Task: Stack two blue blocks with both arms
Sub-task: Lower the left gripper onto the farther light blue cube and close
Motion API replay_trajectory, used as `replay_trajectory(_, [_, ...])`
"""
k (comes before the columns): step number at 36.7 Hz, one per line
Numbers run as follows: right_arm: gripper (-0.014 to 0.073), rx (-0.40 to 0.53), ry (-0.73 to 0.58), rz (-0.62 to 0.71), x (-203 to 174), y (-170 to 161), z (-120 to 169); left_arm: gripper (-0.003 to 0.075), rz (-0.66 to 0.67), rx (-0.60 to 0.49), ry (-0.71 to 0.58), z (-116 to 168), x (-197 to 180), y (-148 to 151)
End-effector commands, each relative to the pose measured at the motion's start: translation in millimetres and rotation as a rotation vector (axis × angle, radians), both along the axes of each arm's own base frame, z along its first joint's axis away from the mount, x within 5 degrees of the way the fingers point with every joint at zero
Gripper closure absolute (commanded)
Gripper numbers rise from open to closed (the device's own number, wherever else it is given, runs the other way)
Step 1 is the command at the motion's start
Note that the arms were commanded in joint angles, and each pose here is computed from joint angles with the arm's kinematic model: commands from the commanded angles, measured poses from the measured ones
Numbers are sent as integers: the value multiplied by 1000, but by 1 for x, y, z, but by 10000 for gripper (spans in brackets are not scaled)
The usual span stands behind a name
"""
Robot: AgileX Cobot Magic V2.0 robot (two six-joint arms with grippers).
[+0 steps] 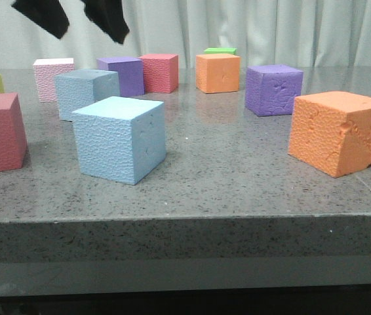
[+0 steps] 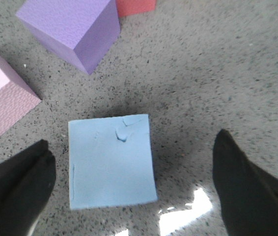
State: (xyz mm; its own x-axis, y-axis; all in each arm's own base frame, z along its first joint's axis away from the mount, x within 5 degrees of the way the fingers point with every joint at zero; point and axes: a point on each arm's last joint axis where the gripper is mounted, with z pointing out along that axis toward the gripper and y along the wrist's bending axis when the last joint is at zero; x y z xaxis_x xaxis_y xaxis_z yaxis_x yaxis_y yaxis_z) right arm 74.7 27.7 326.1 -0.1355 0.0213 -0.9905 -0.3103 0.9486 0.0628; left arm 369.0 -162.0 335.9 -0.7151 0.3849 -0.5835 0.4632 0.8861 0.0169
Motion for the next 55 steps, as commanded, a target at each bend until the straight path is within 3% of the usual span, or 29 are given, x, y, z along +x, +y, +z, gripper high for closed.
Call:
replay_trajectory(1, [660, 35, -65, -35, 1, -3, 12, 101, -7, -26, -90, 25, 1, -3])
replay_trajectory(24, [660, 35, -65, -35, 1, -3, 12, 100, 48, 2, -28, -14, 26, -5])
replay_trajectory(35, [660, 35, -64, -34, 1, -3, 12, 104, 56, -3, -10, -17, 27, -6])
replay_trajectory(38, [660, 35, -64, -34, 1, -3, 12, 142, 56, -1, -5, -17, 26, -5])
replay_trajectory(47, [660, 34, -63, -34, 1, -3, 12, 351, 56, 4, 5, -15, 24, -5])
replay_trajectory(55, [660, 34, -62, -33, 1, -3, 12, 384, 56, -21, -49, 11, 12, 1])
